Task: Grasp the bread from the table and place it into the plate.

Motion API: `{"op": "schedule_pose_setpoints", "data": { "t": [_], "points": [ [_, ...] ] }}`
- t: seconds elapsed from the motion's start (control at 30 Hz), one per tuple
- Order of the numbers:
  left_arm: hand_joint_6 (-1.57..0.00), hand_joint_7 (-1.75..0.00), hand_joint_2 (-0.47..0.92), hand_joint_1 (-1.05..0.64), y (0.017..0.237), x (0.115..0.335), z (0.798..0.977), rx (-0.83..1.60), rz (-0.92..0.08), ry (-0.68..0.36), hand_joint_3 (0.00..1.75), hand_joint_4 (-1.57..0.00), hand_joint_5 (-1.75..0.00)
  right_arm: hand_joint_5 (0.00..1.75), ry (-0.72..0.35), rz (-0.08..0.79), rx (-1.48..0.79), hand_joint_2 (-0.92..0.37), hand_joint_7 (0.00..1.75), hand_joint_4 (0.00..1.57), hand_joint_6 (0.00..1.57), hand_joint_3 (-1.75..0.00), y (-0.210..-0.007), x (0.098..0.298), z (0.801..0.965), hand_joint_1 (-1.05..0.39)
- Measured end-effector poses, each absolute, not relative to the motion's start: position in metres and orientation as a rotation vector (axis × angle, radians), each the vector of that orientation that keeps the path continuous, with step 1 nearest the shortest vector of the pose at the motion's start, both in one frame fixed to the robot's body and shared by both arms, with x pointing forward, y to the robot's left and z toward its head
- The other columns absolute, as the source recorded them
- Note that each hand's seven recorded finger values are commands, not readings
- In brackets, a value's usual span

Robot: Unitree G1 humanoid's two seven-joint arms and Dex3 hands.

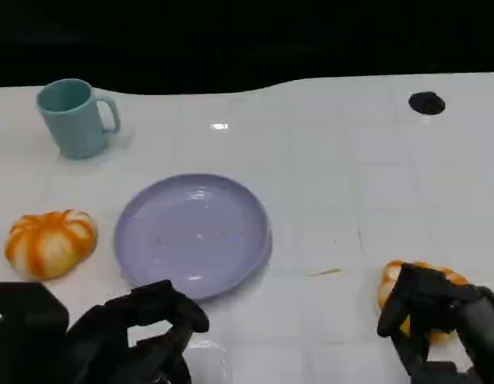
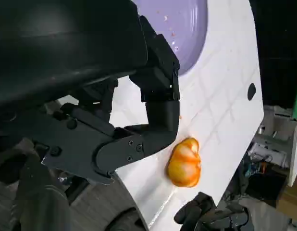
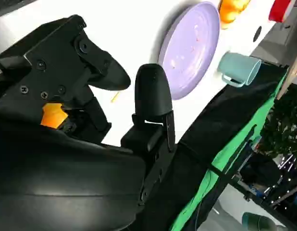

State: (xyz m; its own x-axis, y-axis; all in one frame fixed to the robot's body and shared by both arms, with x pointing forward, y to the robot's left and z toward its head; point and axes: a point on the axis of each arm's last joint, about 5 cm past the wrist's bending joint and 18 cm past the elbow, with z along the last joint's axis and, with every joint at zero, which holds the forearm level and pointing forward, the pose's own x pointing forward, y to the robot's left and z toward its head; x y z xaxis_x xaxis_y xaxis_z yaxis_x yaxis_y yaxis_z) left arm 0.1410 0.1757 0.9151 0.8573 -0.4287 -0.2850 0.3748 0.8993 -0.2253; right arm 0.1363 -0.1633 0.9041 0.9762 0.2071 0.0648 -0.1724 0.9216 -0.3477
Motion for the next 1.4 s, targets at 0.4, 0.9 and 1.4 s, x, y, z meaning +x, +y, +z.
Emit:
{"op": "schedule_pose_setpoints", "data": {
  "t": [0.4,0.9,1.4],
  "points": [
    [-0.61,-1.44,0.84,-0.35,0.1758,0.1411,0.9149,-0.166,-0.423,0.338,0.71,-0.7,-1.75,1.75,-0.101,0.195,-0.347,-0.44,1.55,0.95,0.75,-1.23,-0.1633,0.1364,0.904,-0.06],
    [-0.61,-1.43,0.83,-0.36,0.1764,0.1411,0.9141,-0.166,-0.42,0.342,0.7,-0.7,-1.75,1.73,-0.097,0.198,-0.342,-0.46,1.41,0.81,0.73,-1.19,-0.1634,0.1364,0.9041,-0.03],
    [-0.63,-1.41,0.83,-0.37,0.1774,0.1413,0.9126,-0.168,-0.415,0.346,0.69,-0.7,-1.75,1.28,-0.155,0.182,-0.661,-0.35,0.87,0.61,0.67,-0.92,-0.1698,0.138,0.913,-0.23]
  ]
}}
